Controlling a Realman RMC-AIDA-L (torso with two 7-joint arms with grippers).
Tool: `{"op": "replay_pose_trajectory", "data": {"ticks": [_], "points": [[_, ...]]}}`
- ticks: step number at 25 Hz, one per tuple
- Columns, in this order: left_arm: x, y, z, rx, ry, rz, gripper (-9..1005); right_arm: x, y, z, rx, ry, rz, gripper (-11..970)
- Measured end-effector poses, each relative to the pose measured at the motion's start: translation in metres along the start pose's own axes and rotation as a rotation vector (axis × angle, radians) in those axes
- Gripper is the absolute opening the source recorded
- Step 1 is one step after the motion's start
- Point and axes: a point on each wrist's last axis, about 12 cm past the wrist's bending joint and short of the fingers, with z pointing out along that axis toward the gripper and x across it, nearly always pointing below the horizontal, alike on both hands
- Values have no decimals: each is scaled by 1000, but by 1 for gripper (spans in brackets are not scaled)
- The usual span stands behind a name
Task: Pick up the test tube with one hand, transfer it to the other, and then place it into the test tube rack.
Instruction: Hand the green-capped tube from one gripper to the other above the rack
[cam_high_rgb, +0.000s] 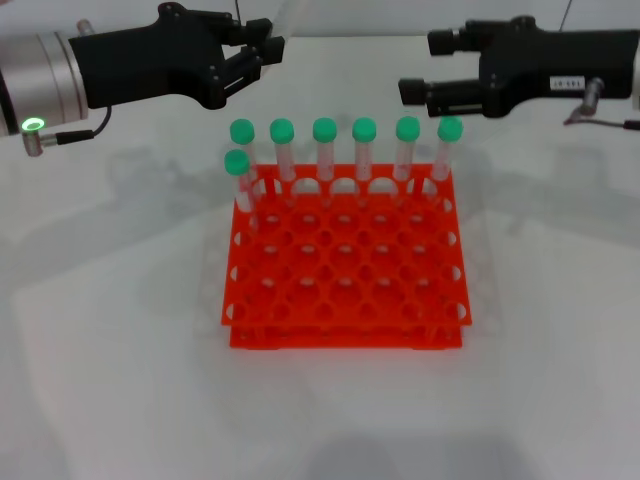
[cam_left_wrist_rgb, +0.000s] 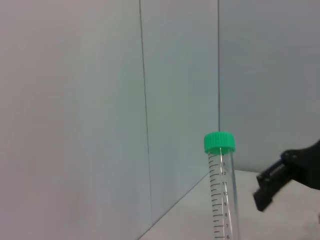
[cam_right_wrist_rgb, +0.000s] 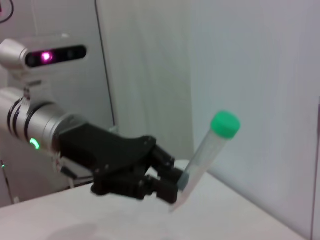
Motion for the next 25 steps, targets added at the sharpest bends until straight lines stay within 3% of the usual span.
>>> {"op": "replay_pose_trajectory", "data": {"ticks": [11,25], "points": [[0,-3,3,12,-6,1,190,-27,-1,13,-15,-74,-28,763],[-1,-6,7,32,-7,5,191,-42,0,23,-34,-107,-33,742]]}}
